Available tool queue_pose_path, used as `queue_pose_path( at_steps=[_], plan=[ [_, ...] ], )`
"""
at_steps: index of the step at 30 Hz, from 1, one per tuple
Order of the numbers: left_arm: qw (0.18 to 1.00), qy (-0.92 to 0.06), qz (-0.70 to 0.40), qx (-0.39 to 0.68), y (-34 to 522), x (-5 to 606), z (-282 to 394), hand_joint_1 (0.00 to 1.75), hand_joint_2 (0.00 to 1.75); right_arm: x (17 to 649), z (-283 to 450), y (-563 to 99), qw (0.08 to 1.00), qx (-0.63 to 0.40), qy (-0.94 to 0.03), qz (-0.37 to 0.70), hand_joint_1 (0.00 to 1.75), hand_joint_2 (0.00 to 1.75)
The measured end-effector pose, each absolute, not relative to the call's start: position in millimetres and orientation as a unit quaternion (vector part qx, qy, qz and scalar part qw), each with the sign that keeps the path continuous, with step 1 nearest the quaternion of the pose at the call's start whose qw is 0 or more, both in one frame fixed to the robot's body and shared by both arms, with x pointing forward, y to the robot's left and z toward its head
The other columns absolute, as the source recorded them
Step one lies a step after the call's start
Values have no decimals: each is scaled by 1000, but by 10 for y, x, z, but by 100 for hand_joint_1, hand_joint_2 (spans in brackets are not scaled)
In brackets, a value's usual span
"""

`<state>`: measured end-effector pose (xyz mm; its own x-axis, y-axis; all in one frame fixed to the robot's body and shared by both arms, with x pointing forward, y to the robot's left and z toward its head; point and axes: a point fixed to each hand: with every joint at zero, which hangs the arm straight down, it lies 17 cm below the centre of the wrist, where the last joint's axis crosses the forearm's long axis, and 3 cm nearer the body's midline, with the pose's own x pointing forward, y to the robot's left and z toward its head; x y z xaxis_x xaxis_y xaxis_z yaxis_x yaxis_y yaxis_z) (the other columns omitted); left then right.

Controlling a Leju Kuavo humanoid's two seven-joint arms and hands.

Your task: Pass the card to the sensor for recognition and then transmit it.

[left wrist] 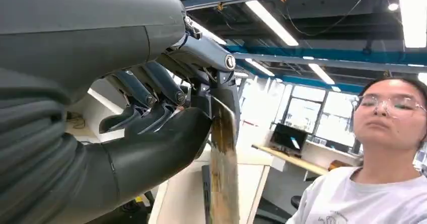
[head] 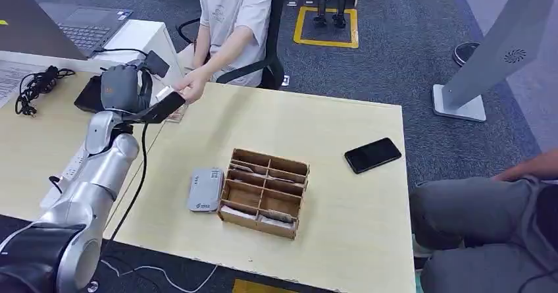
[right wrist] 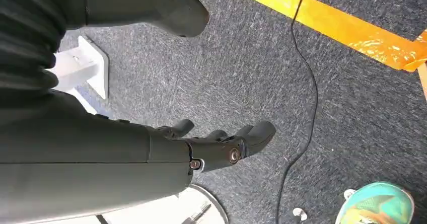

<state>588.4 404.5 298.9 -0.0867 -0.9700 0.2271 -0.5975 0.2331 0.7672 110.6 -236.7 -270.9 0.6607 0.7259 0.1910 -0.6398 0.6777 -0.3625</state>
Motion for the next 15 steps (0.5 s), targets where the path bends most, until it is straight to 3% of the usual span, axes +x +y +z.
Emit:
queue_pose_path(
  at_steps=[12,13,14,15],
  plan=[
    [377,-689,-259,562,4048,5896,2893,175,175,1101,-2711,-2368,902,-133,-160,379,0,175],
    [377,-689,-259,562,4045,5897,2885,148,175,1100,-2711,-2368,902,-133,-160,379,0,175],
    [378,-689,-260,561,4043,5898,2880,5,175,1100,-2711,-2368,902,-133,-160,379,0,175],
    [378,-689,-260,561,4038,5899,2878,0,175,1101,-2710,-2369,902,-133,-160,379,0,175]
  ],
)
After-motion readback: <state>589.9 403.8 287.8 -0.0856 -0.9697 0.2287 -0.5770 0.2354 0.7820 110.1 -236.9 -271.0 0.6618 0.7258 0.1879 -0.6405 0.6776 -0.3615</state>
